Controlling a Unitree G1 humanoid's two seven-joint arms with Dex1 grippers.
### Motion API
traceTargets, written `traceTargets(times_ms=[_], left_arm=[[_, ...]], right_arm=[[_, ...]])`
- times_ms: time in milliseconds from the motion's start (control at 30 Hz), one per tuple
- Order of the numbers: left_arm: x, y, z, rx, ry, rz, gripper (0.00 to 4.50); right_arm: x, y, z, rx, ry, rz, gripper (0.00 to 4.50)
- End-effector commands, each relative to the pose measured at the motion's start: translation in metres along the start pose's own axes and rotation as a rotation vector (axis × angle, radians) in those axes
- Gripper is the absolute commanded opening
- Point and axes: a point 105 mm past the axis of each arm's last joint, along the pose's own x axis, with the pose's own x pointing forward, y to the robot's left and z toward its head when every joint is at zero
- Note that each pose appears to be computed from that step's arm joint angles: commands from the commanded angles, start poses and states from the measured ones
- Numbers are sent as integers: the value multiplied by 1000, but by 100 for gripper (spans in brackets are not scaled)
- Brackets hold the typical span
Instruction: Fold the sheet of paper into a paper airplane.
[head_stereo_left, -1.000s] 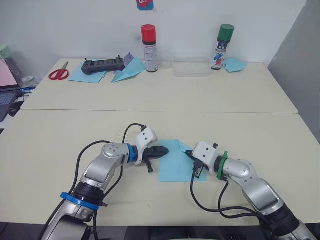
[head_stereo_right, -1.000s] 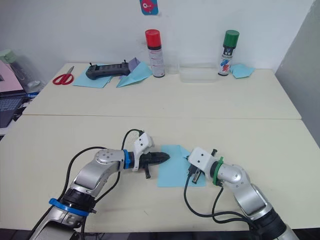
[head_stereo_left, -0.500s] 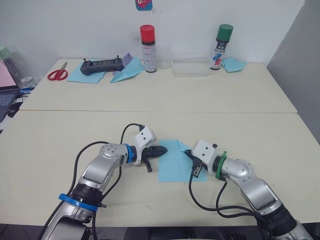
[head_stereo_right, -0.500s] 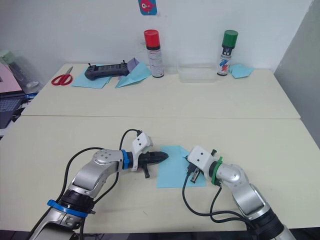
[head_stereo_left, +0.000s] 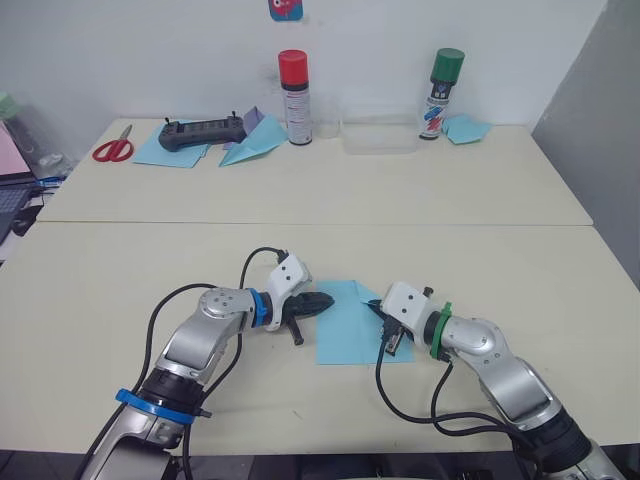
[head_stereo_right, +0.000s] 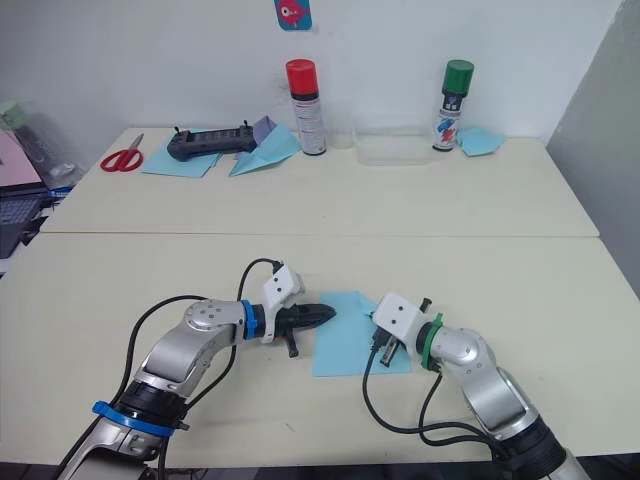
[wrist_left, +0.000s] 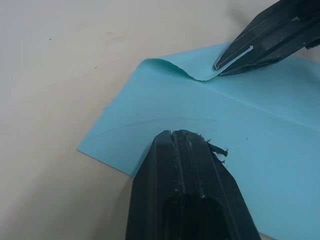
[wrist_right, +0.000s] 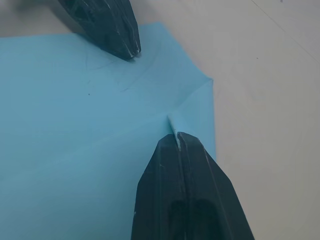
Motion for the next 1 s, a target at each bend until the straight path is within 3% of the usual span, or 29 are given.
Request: traceTargets(times_ms=[33,1000], left_arm=[[0,-7,-30,-56,107,-17,0],[-2,-15,-34,-64,123,-37,0]], right_arm=[[2,5,-2,21,15,6,1],[7,0,-6,85,45,-32,1]])
